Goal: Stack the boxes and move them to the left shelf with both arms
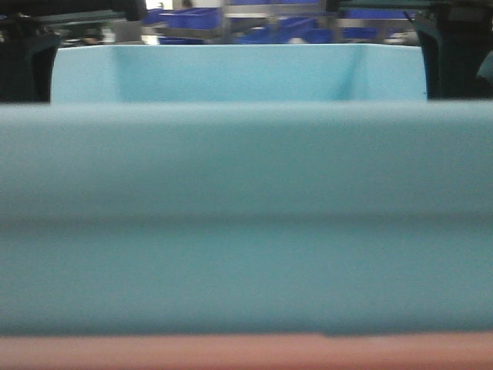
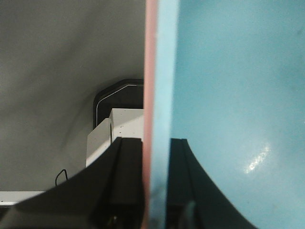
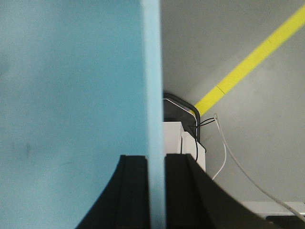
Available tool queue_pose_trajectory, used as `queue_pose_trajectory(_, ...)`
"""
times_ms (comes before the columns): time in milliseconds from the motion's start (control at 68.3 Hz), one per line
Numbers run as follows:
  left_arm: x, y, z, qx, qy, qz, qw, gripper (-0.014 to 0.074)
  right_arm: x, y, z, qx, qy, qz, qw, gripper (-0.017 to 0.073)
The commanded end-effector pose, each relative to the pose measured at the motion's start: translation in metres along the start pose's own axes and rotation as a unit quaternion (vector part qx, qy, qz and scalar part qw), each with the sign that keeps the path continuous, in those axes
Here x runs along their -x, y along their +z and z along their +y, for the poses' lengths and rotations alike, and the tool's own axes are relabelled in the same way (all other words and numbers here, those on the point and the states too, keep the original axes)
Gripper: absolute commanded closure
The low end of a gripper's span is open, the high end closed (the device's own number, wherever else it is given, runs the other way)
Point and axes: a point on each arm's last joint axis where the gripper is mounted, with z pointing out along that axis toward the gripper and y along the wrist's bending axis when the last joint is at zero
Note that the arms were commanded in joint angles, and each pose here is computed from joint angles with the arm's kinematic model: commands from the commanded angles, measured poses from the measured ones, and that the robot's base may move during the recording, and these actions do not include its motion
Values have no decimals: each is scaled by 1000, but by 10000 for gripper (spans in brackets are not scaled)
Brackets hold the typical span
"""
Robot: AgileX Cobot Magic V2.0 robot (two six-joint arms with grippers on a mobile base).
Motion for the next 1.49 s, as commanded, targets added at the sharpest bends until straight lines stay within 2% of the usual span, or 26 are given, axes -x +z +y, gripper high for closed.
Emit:
queue_pose_trajectory(0,-9,-18,7,14,-1,16,1000,605,0,-17,-7,-1,-3,-20,1000,493)
queue_pose_trajectory(1479,-9,-18,7,13,-1,16,1000,605,-1,-17,-7,-5,-2,-16,1000,493)
